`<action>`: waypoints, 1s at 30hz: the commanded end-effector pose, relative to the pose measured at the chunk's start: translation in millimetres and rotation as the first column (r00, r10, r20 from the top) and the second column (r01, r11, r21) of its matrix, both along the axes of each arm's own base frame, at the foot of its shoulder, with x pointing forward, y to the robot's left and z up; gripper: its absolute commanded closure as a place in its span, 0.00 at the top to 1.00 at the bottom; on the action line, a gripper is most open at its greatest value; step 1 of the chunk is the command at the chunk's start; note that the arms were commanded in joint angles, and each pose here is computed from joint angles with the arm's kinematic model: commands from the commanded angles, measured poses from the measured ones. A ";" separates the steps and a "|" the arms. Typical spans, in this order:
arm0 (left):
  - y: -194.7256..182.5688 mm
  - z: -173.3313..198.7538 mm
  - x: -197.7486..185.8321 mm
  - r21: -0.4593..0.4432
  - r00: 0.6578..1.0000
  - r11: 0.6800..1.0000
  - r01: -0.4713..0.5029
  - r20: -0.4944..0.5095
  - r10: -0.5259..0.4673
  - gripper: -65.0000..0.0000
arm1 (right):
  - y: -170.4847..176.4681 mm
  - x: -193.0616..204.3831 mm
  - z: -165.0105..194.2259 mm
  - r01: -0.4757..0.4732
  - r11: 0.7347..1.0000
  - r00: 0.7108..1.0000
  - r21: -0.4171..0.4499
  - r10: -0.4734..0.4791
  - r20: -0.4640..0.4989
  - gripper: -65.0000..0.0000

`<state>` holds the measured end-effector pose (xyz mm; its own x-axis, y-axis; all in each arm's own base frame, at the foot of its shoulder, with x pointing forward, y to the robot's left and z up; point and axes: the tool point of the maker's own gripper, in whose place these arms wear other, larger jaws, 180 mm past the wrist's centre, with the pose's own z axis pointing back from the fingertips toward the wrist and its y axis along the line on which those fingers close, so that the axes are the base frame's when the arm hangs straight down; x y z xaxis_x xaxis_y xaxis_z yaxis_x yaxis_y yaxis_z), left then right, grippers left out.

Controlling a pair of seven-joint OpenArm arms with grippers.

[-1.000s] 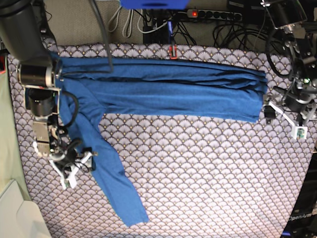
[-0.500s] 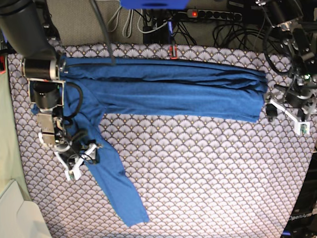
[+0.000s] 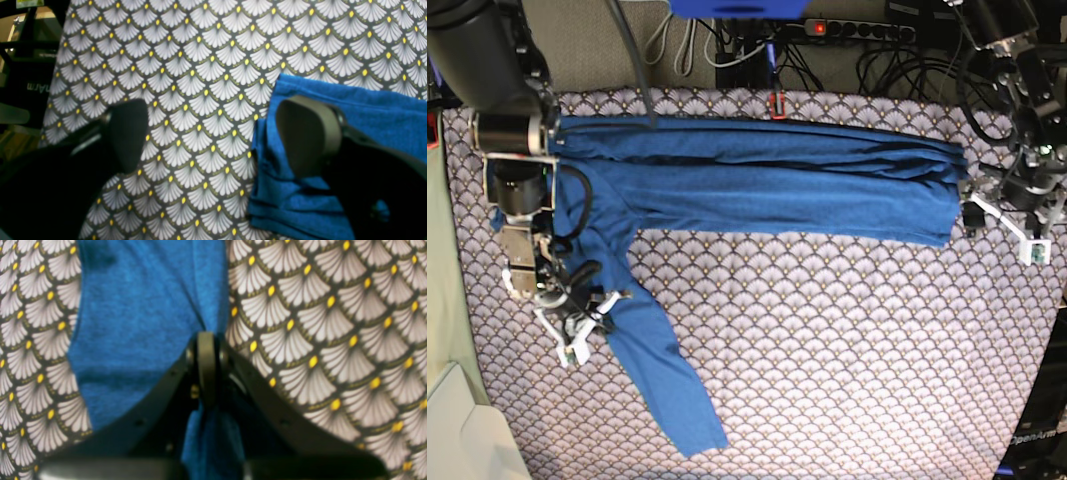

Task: Fold the T-shirt properly
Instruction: 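Grasp the hanging blue sleeve with the right gripper and lift it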

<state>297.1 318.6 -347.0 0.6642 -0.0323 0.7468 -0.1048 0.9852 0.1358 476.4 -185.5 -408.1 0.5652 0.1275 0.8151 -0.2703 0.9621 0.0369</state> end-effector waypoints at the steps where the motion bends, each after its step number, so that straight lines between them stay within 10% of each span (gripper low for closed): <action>1: 5.5 13.4 4.1 0.025 0.999 1.000 0.004 0.041 -0.005 0.95 | -4.3 12.5 26.1 0.003 1.000 0.996 0.002 -0.003 0.085 0.00; 16: 5.8 15.8 5.7 0.031 0.999 0.999 0.012 0.046 -0.014 0.95 | 73.4 -84.1 92.9 -0.210 0.962 0.948 -0.174 0.244 0.204 0.00; 30: 6.0 18.1 7.6 0.033 0.998 0.999 0.015 0.056 -0.017 0.95 | 147.1 -168.0 93.7 -0.291 0.954 0.936 -0.066 0.298 0.186 0.00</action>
